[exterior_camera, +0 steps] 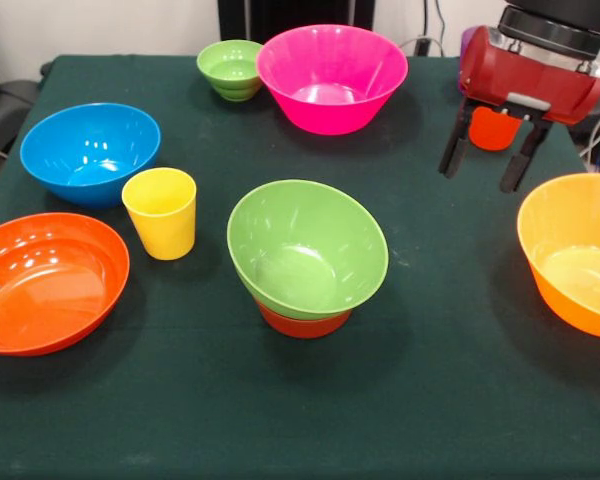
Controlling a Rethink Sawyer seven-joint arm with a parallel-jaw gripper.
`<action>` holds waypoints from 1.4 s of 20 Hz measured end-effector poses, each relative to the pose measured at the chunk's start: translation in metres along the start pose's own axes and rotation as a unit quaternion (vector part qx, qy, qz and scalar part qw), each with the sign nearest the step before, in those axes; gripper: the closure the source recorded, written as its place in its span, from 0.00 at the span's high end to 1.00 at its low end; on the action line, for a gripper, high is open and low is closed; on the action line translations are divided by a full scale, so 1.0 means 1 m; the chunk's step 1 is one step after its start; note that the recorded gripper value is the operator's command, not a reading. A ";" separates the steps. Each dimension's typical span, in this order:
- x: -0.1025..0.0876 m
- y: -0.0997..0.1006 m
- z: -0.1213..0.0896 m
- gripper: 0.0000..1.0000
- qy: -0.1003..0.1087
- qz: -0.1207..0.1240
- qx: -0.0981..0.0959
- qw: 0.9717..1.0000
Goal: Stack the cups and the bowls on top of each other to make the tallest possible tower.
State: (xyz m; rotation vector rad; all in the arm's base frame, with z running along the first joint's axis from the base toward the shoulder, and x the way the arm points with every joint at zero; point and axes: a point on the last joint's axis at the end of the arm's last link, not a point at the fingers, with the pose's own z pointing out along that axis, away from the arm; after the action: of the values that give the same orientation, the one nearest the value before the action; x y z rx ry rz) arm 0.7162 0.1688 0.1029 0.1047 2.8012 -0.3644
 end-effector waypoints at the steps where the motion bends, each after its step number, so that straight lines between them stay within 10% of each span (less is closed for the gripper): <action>1: 0.000 0.001 0.000 1.00 0.000 -0.001 0.001 1.000; 15: 0.035 0.027 0.010 1.00 0.008 -0.047 0.033 0.998; 28: 0.035 0.008 0.027 1.00 0.021 -0.031 0.038 0.999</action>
State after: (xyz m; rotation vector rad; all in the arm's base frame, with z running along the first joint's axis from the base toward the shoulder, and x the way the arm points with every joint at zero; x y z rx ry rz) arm 0.6919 0.1704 0.0650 0.0423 2.8369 -0.4903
